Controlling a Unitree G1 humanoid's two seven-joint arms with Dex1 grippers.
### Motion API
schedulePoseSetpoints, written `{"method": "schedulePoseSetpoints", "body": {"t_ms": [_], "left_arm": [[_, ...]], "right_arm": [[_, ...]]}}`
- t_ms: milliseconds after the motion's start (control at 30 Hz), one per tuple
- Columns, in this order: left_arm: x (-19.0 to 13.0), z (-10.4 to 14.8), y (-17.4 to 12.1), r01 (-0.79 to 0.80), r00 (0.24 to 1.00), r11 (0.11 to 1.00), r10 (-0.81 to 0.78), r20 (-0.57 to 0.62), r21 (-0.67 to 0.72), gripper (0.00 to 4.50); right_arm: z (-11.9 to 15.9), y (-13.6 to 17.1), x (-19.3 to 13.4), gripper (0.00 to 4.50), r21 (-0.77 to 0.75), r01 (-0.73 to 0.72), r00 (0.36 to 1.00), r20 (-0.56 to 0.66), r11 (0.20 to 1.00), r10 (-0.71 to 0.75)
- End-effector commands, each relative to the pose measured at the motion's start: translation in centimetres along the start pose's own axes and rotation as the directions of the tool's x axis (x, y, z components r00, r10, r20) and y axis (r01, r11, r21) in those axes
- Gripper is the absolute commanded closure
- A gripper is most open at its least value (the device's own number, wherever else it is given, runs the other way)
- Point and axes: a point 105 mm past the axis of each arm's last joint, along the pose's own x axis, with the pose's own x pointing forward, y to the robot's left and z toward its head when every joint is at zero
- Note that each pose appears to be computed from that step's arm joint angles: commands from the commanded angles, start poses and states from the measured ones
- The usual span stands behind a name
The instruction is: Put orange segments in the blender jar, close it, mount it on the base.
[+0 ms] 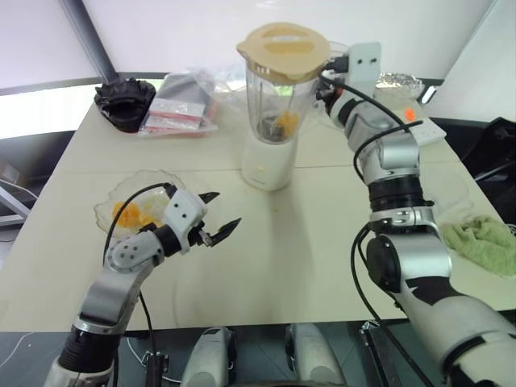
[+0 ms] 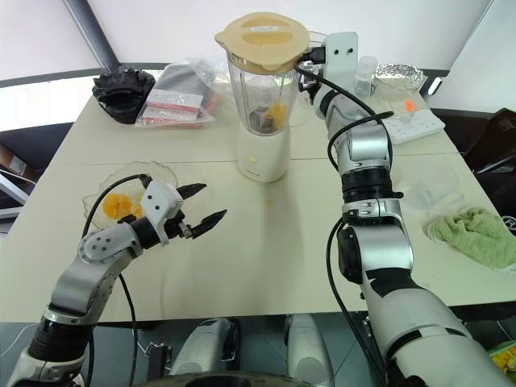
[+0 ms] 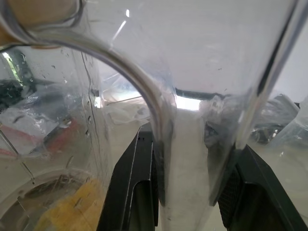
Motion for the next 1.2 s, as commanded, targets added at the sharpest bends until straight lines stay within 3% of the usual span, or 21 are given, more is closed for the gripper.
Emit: {"method": "schedulePoseSetpoints", "body": {"t_ms": [33, 167, 200, 433, 567, 700, 867, 967, 1067, 1200], "left_arm": [[0.4, 1.8, -0.3, 0.008, 0.998, 1.000, -0.008, 0.054, 0.009, 0.45], [0.6, 2.0, -0.3, 0.005, 0.998, 1.000, -0.005, 0.057, 0.000, 0.45], [0.6, 2.0, -0.3, 0.006, 0.998, 1.000, -0.006, 0.057, -0.001, 0.45], [0.6, 2.2, -0.4, 0.013, 0.998, 0.999, -0.012, 0.059, -0.030, 0.45], [0.5, 2.3, -0.3, 0.015, 0.998, 0.999, -0.012, 0.061, -0.051, 0.45], [0.4, 2.5, 0.0, 0.008, 0.998, 0.998, -0.004, 0.062, -0.068, 0.45], [0.0, 2.6, 0.6, -0.004, 0.998, 0.996, 0.010, 0.060, -0.093, 0.45], [-0.1, 2.6, 0.7, -0.010, 0.999, 0.995, 0.015, 0.051, -0.094, 0.45], [-0.9, 2.8, 2.0, -0.041, 0.998, 0.995, 0.045, 0.039, -0.095, 0.45], [-1.4, 2.8, 2.7, -0.062, 0.998, 0.991, 0.065, 0.024, -0.116, 0.45]], "right_arm": [[-1.4, 0.3, -0.3, 2.13, 0.002, -0.010, 0.999, -0.046, 1.000, 0.010], [-1.7, 0.4, -0.4, 0.21, 0.004, -0.012, 0.999, -0.050, 1.000, 0.012], [-1.7, 0.4, -0.5, 0.06, 0.001, -0.013, 0.999, -0.050, 1.000, 0.013], [-3.1, -0.1, -2.0, 0.06, -0.005, -0.024, 0.997, -0.070, 1.000, 0.024], [-4.2, -0.8, -4.5, 0.06, -0.013, -0.064, 0.995, -0.082, 0.998, 0.062], [-3.9, -1.0, -8.3, 0.06, -0.092, -0.193, 0.980, -0.064, 0.977, 0.187], [-3.0, -1.0, -12.8, 0.06, -0.172, -0.363, 0.932, -0.077, 0.916, 0.355], [-2.8, -1.0, -13.6, 0.06, -0.186, -0.390, 0.921, -0.081, 0.902, 0.381], [-2.4, -1.3, -17.6, 0.06, -0.223, -0.521, 0.854, -0.149, 0.824, 0.499], [-2.9, -1.7, -19.8, 0.06, -0.179, -0.578, 0.814, -0.205, 0.796, 0.544]]}}
